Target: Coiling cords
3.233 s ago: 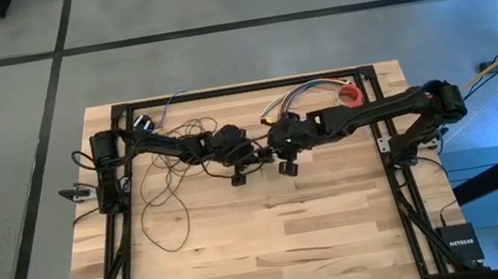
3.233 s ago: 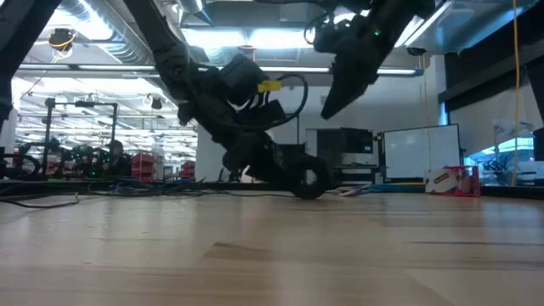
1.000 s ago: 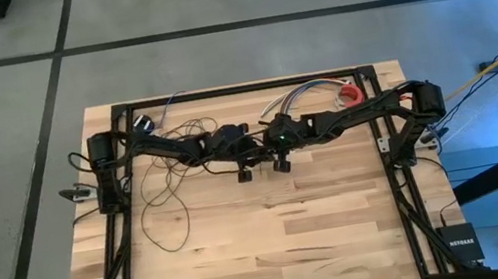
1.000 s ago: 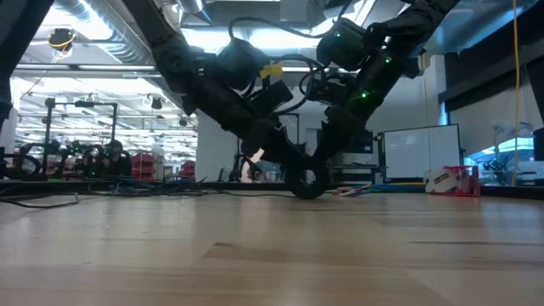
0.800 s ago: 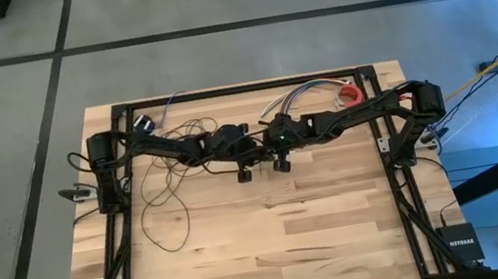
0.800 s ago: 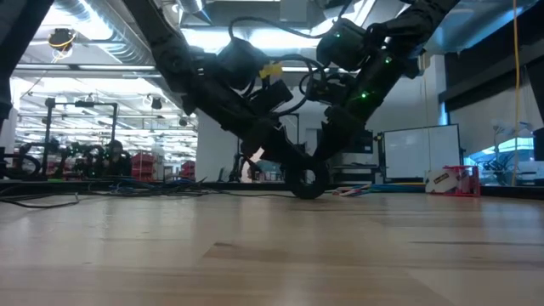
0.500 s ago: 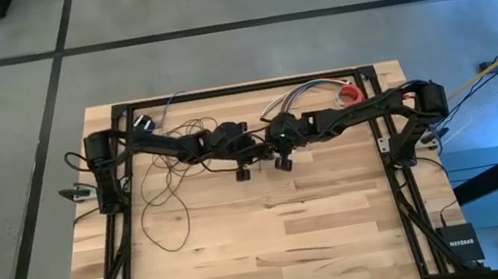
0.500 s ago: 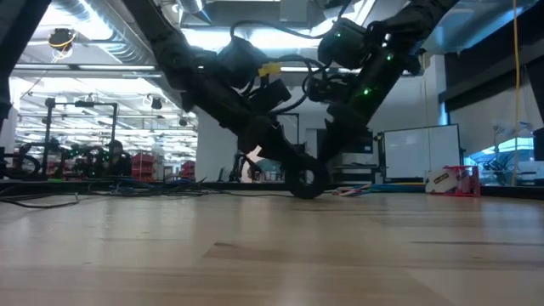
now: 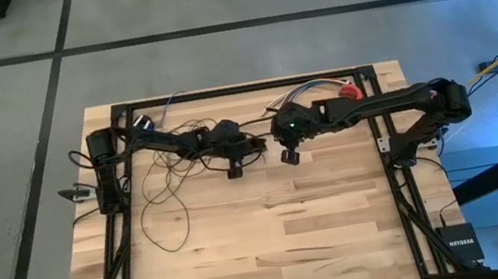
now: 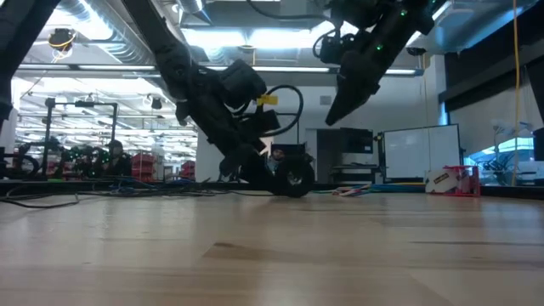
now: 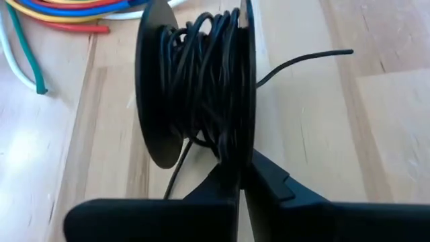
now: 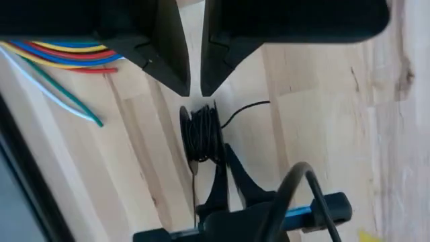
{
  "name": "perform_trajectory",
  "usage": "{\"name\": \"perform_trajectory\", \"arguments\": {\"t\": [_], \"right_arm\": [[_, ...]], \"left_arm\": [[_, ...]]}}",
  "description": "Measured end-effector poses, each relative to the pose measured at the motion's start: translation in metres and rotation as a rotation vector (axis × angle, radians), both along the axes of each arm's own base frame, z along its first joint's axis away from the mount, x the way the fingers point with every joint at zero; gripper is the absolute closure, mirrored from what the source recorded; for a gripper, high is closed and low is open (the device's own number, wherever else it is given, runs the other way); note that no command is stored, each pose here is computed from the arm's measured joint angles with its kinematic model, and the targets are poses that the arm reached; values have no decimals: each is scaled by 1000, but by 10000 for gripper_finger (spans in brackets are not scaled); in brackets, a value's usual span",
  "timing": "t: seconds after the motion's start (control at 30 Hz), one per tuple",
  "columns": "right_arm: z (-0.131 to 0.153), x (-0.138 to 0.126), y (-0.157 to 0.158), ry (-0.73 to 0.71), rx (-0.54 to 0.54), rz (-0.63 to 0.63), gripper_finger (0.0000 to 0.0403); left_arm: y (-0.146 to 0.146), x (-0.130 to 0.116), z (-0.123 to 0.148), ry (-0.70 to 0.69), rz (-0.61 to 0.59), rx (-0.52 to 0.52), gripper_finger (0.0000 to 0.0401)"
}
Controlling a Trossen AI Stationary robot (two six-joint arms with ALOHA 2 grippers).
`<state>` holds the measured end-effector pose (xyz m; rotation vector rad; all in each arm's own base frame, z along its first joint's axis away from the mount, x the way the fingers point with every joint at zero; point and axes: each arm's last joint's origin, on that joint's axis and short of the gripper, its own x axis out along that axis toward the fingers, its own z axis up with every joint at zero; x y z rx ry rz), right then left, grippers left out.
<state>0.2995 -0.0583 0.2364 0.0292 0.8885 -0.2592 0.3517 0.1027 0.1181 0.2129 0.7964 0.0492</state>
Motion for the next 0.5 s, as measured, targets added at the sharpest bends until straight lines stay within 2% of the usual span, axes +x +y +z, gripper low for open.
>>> {"name": "perform_trajectory", "arguments": {"t": [0.17, 0.37, 0.5], "right_arm": [[-5, 2, -1, -18, -39, 2, 361], [-33, 14, -5, -57, -132, 63, 361], [-44, 23, -11, -86, -142, 55, 354]], "left_arm": [[0, 0, 0, -1, -1, 0, 391], [0, 0, 0, 1, -1, -3, 397], [0, 0, 0, 0, -1, -4, 396]]}}
